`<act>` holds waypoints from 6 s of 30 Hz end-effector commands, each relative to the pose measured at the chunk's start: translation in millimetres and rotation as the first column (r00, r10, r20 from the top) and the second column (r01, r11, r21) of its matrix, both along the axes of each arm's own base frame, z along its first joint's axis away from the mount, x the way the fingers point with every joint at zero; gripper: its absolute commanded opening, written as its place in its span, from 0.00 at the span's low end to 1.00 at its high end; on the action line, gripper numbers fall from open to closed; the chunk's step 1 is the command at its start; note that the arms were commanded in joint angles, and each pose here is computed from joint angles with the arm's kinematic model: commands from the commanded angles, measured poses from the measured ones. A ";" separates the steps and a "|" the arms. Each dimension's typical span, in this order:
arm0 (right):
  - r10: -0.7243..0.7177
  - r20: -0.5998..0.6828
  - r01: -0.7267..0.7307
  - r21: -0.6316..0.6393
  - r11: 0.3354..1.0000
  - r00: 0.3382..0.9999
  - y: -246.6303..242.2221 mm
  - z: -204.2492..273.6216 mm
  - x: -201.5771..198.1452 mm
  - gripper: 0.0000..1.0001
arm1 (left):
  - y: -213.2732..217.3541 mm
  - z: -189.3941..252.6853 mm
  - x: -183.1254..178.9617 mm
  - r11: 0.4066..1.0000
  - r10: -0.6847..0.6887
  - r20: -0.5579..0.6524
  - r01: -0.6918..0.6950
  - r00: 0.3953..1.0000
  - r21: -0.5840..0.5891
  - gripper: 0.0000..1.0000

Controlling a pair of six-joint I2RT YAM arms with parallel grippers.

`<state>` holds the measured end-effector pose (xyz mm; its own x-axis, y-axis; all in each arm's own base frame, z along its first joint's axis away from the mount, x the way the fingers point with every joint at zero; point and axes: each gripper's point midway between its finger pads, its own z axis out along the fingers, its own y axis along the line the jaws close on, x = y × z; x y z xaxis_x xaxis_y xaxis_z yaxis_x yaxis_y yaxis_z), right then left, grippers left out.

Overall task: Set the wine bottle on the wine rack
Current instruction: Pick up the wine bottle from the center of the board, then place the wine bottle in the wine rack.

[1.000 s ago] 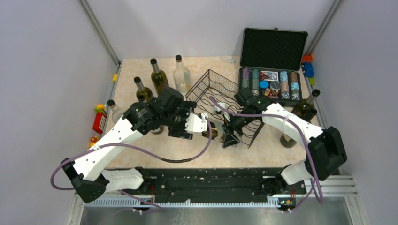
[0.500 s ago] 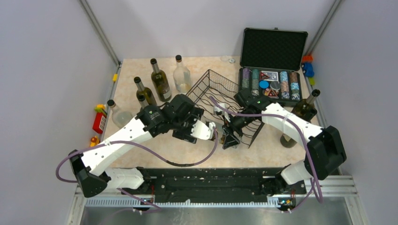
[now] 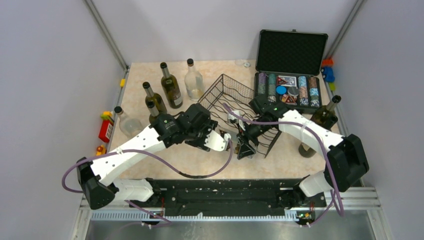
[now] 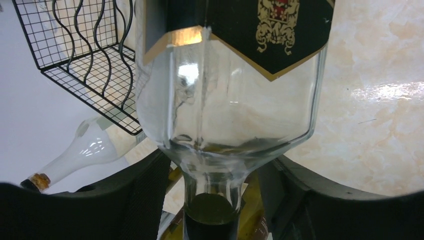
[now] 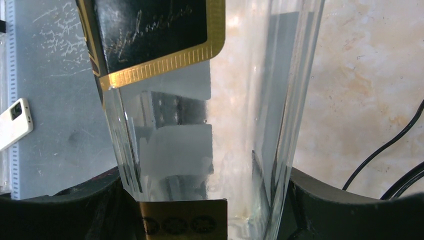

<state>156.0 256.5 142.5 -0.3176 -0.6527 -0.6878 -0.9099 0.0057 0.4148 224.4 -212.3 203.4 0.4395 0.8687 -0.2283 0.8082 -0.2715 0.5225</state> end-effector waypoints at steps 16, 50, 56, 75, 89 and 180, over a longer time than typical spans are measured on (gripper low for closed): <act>0.079 0.098 -0.095 0.173 0.980 0.992 23.7 47.1 1.4 0.00 | 0.0 -2.1 8.9 0.997 0.070 0.037 -0.069 0.997 -0.021 0.00; -0.045 0.259 0.025 0.083 0.996 0.965 -3.9 58.9 23.2 0.99 | 36.5 -7.9 -22.1 0.880 0.332 -0.151 -0.363 0.931 -0.306 0.00; -0.095 0.304 0.064 0.110 0.992 0.948 -15.0 76.3 30.3 0.99 | 43.1 -29.3 -27.3 0.834 0.385 -0.239 -0.447 0.891 -0.323 0.00; -0.160 0.353 0.118 0.136 0.984 0.922 -30.8 82.0 34.9 0.99 | 44.9 -71.2 -20.4 0.637 0.519 -0.399 -0.654 0.755 -0.408 0.00; -0.170 0.368 0.125 0.143 0.982 0.914 -34.3 75.6 32.3 0.99 | 42.1 -75.9 -20.1 0.563 0.504 -0.491 -0.701 0.711 -0.437 0.00; -0.162 0.384 0.151 0.059 0.987 0.909 -40.4 44.0 46.2 0.99 | 32.3 -48.6 95.2 0.222 0.485 -0.409 -0.561 0.773 -0.797 0.00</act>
<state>192.1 213.3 180.3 -0.1558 -0.6060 -0.7800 -0.9844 0.1611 0.0714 267.9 -150.9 59.9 -0.3665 0.3890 -0.8452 0.6447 0.7612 0.0708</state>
